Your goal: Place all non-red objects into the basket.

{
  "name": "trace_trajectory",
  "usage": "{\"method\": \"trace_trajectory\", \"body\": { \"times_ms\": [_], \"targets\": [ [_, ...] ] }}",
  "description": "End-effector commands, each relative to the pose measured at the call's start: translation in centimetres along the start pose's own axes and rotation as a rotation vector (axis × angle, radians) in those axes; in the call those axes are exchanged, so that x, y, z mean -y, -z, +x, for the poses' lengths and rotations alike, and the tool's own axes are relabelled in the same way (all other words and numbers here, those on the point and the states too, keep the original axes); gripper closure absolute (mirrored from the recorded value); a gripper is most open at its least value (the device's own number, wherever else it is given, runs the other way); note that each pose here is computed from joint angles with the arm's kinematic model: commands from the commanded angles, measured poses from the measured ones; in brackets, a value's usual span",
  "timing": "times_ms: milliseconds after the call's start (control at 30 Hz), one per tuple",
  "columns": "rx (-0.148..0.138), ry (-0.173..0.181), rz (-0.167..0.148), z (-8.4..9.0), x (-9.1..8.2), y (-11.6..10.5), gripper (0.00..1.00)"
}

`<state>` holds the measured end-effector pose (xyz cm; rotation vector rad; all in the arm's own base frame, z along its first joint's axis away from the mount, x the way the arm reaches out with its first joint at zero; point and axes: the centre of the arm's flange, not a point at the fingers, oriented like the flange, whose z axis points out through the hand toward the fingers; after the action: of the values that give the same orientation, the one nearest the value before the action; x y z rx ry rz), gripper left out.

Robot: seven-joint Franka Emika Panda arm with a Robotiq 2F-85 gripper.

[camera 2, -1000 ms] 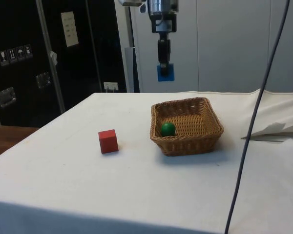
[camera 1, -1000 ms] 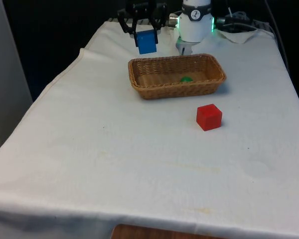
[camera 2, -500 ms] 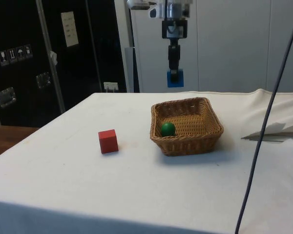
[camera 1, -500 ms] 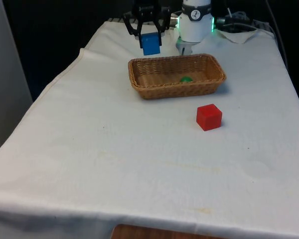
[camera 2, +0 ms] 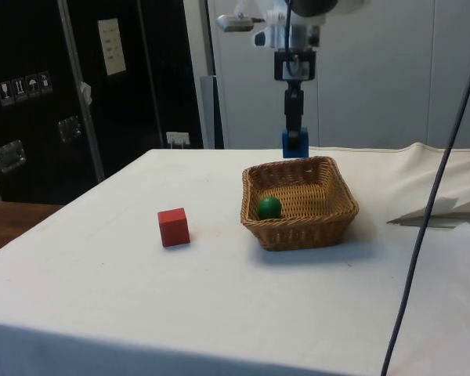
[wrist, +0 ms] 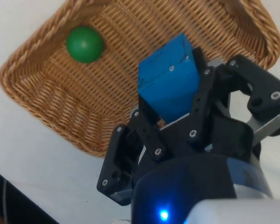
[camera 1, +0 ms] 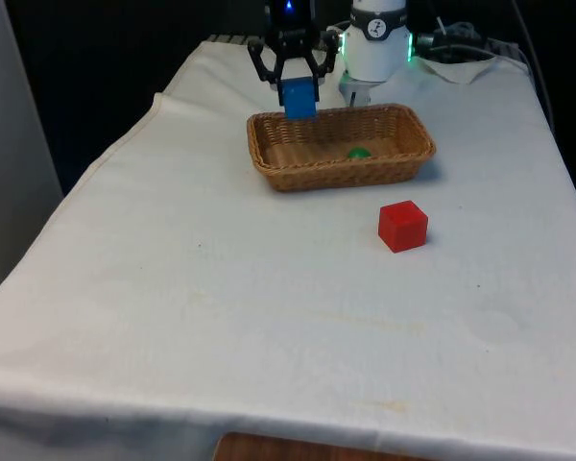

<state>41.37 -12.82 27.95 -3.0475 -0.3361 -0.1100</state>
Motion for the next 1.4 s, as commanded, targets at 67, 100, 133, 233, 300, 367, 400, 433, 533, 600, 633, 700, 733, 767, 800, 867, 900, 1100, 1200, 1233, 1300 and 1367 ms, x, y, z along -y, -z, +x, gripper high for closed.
{"method": "trace_trajectory", "body": {
  "times_ms": [67,100,133,233,300,367,400,433,533,600,633,700,733,767,800,867,900,1100,1200,1233,1300,1367],
  "targets": [
    [0.002,0.001,-0.001,-0.3,0.2,-0.4,0.99],
    [-0.006,0.001,-0.001,-0.3,0.3,-0.7,0.99],
    [-0.005,0.0,0.0,-0.4,0.4,-0.8,0.99],
    [0.003,-0.002,-0.001,-0.6,0.5,-1.6,0.99],
    [0.007,-0.003,-0.001,-0.6,0.5,-2.0,0.99],
    [0.021,-0.004,-0.005,-0.6,0.3,-2.2,0.99],
    [0.011,-0.004,-0.002,-0.6,0.6,-2.5,0.99],
    [0.014,-0.005,-0.003,-0.6,0.6,-2.7,0.99],
    [0.022,-0.008,-0.005,-0.8,0.5,-3.7,0.99],
    [0.025,-0.009,-0.007,-0.8,0.5,-4.1,0.99],
    [0.027,-0.008,-0.007,-0.8,0.6,-4.3,0.99],
    [0.029,-0.008,-0.008,-0.8,0.6,-4.6,0.99],
    [0.033,-0.009,-0.011,-0.9,0.7,-5.0,0.99],
    [0.034,-0.012,-0.012,-0.9,0.7,-5.1,0.99],
    [0.036,-0.01,-0.014,-0.9,0.7,-5.3,0.99],
    [0.038,-0.011,-0.017,-0.9,0.7,-5.5,0.99],
    [0.04,-0.014,-0.019,-0.9,0.7,-5.7,0.99],
    [0.042,-0.013,-0.024,-0.9,0.6,-5.9,0.54],
    [0.043,-0.014,-0.024,-1.0,0.6,-6.0,0.14],
    [0.058,-0.014,-0.027,-1.0,0.4,-6.1,0.04],
    [0.044,-0.014,-0.024,-1.0,0.6,-6.0,0.0],
    [0.044,-0.014,-0.024,-1.0,0.6,-6.0,0.0]
  ]
}}
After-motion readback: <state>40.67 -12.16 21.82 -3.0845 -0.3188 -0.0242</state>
